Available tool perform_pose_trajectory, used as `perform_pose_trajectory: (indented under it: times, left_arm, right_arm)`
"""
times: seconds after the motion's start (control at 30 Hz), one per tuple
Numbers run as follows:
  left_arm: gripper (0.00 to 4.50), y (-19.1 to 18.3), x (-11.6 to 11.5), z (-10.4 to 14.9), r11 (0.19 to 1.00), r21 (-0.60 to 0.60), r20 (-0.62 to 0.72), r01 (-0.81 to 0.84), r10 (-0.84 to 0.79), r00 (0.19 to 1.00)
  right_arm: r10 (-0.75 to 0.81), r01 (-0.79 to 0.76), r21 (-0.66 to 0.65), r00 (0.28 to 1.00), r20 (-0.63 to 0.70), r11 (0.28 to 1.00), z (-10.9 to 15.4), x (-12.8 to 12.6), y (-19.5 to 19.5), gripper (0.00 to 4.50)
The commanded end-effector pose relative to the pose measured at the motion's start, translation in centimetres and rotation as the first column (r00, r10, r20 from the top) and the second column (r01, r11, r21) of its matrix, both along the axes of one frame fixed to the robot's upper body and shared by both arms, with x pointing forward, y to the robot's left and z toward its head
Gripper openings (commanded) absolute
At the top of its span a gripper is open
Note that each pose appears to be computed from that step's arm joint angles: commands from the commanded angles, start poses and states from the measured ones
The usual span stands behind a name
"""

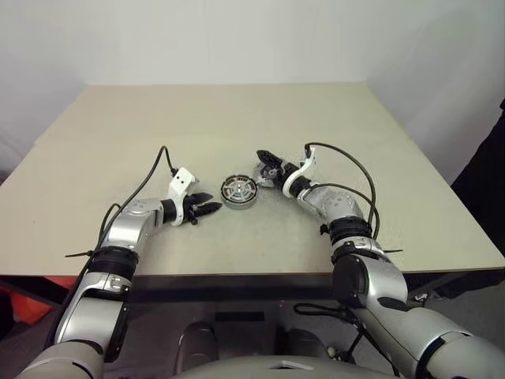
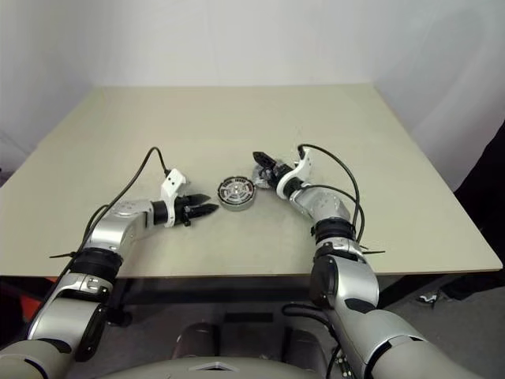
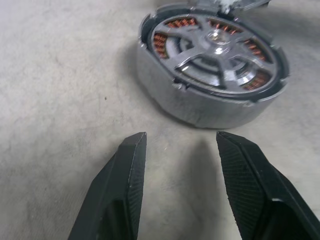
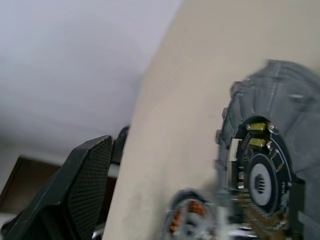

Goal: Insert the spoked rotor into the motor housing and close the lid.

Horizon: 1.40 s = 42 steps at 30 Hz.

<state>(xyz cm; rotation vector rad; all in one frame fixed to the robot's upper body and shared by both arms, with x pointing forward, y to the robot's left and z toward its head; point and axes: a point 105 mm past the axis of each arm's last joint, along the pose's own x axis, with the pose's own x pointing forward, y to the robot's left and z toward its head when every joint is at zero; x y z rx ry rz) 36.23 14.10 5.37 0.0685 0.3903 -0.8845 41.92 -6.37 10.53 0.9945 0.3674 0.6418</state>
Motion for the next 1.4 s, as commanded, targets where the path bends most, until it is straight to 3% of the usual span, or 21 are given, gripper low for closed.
perform_pose_trajectory:
  times: [0.03, 0.17, 0.47, 0.57, 0.7, 0.97, 1.23, 1.4]
  left_arm:
    - [2.34, 0.5, 0.4, 0.9, 1.000, 0.003, 0.040, -0.012, 0.012, 0.999]
    - [2.34, 0.4, 0.4, 0.8, 1.000, 0.005, 0.037, -0.009, 0.009, 0.999]
    - [2.34, 0.3, 0.5, 0.7, 1.000, 0.006, 0.036, -0.008, 0.008, 0.999]
    - [2.34, 0.3, 0.5, 0.7, 1.000, 0.002, 0.035, -0.009, 0.009, 0.999]
    - [2.34, 0.4, 0.5, 0.7, 1.000, -0.002, 0.038, -0.014, 0.014, 0.999]
    - [2.34, 0.6, 0.4, 0.6, 1.000, -0.005, 0.036, -0.029, 0.029, 0.999]
    - [2.34, 1.1, 0.3, 0.3, 0.999, 0.000, 0.027, -0.048, 0.048, 0.998]
    - [2.34, 1.2, 0.3, 0.2, 0.999, 0.002, 0.024, -0.052, 0.052, 0.998]
  right_arm:
    - [0.121, -0.120, -0.014, 0.979, 0.163, 0.993, 3.7, -1.2, 2.0, 4.48]
    - [0.185, -0.167, -0.100, 0.959, 0.215, 0.981, 4.3, -2.4, 2.8, 4.48]
    - [0.254, -0.164, -0.312, 0.927, 0.277, 0.936, 3.0, -3.5, 3.9, 4.48]
    - [0.302, -0.036, -0.575, 0.876, 0.375, 0.817, 2.0, -3.0, 4.1, 4.48]
    - [0.300, 0.142, -0.724, 0.844, 0.444, 0.675, 0.8, -1.2, 3.4, 4.48]
    - [0.356, 0.159, -0.768, 0.816, 0.456, 0.620, -0.4, -0.5, 4.4, 4.48]
    - [0.426, 0.101, -0.751, 0.771, 0.474, 0.652, 0.0, -1.6, 6.3, 4.48]
    - [0.468, 0.058, -0.790, 0.778, 0.419, 0.610, -1.9, -2.2, 6.5, 4.48]
